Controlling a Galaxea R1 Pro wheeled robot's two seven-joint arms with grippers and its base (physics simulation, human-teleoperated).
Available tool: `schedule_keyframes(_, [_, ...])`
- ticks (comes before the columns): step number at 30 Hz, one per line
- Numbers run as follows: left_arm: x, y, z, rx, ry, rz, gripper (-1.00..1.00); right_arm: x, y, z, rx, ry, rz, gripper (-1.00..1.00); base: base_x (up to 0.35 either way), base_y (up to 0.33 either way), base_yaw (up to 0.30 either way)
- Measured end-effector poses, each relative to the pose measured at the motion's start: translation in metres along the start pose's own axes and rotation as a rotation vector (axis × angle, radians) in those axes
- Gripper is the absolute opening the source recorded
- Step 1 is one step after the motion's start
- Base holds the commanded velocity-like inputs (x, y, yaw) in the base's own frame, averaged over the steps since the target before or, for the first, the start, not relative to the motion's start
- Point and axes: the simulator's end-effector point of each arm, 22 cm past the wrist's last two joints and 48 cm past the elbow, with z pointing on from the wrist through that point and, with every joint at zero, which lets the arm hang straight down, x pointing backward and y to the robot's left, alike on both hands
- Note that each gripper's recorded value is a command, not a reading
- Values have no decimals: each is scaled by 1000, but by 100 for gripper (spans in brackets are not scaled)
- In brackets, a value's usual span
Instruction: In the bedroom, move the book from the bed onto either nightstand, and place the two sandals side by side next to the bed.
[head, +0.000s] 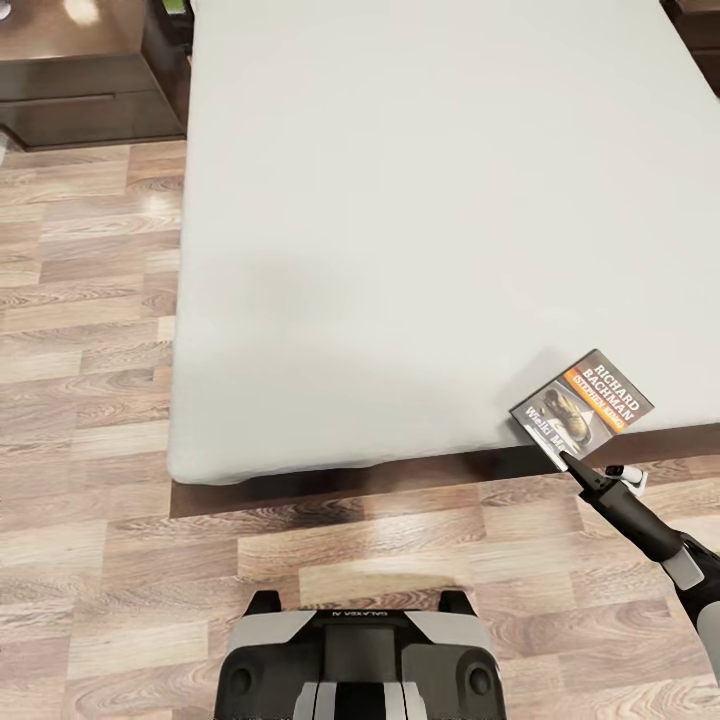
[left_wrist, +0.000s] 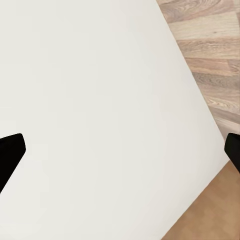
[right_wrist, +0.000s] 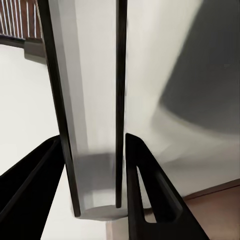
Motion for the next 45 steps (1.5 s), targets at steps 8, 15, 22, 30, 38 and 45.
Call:
schedule_keyframes(8, [8, 8, -5, 1, 0, 0, 100, -5, 12, -4, 0, -3, -5, -100, 0, 0, 0])
schedule_keyframes(15, [14, 16, -9, 2, 0, 1, 100, -11, 22, -10, 3, -9, -12, -100, 0, 0, 0])
schedule_keyframes(22, [21, 23, -13, 2, 0, 1, 100, -16, 32, -14, 5, -10, -16, -100, 0, 0, 0])
schedule_keyframes(30, [28, 30, -17, 3, 1, 1, 100, -17, 42, -18, 5, -10, -15, -100, 0, 0, 0])
schedule_keyframes(38, [36, 37, -22, 3, 1, 1, 100, -18, 53, -20, 4, -9, -16, -100, 0, 0, 0])
schedule_keyframes(45, [42, 43, -25, 2, 1, 1, 100, -19, 62, -23, 4, -8, -15, -100, 0, 0, 0])
